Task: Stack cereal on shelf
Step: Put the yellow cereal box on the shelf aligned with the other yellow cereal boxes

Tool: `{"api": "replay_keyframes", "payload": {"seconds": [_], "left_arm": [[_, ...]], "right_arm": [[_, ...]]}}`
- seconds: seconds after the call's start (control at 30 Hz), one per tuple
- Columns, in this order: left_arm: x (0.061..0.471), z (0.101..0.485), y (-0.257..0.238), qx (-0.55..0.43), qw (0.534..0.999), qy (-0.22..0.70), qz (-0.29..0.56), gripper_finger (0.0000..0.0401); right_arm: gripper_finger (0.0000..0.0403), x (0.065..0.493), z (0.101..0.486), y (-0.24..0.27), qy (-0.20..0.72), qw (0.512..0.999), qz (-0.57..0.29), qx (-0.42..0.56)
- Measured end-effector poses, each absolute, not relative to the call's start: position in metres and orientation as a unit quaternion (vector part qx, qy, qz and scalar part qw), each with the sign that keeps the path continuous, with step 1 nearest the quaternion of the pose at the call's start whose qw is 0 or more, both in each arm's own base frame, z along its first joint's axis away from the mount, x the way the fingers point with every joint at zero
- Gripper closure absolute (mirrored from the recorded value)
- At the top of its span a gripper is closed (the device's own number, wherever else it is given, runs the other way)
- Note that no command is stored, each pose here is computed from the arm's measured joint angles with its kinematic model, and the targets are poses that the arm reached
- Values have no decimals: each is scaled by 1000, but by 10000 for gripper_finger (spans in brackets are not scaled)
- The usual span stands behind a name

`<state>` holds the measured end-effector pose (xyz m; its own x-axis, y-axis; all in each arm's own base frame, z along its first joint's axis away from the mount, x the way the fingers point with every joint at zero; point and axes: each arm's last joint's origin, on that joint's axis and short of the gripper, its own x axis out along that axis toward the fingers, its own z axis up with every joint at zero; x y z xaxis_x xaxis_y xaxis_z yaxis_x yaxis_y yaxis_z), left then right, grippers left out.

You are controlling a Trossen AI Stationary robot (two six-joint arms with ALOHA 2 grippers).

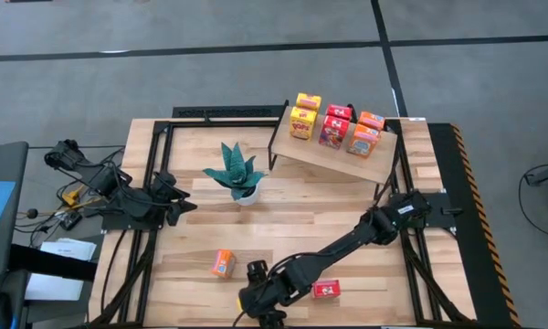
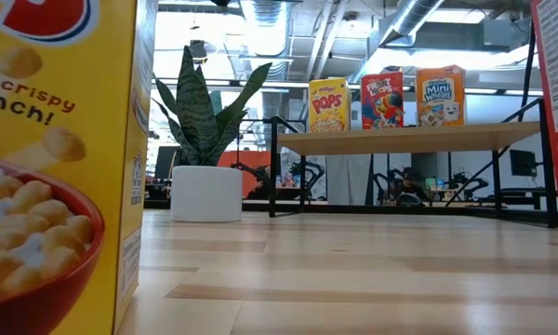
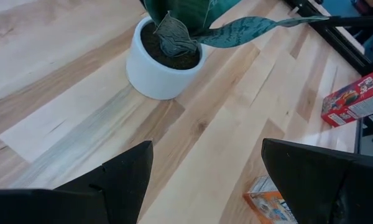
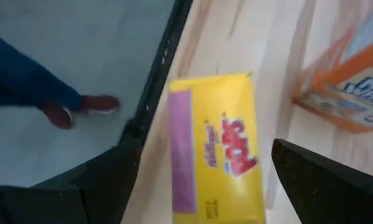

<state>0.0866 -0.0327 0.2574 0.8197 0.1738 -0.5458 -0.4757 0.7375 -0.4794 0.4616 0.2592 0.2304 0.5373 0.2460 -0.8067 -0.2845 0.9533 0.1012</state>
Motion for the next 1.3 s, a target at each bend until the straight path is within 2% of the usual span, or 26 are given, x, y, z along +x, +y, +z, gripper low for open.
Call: {"api": "replay_keyframes", "payload": {"seconds": [0.23,0.9,1.2,1.3], "left_arm": [[86,257,-33,-308,902,243,180,108],[85,256,-32,-296,904,248,186,108],[85,256,-32,-298,903,247,187,108],[85,256,-32,-300,902,247,187,108]], "right_arm": [[36,466,239,245,454,881,135,-3],[156,463,237,242,479,864,156,0],[238,463,241,239,477,863,165,-6],[253,463,244,236,476,863,167,-12]]}}
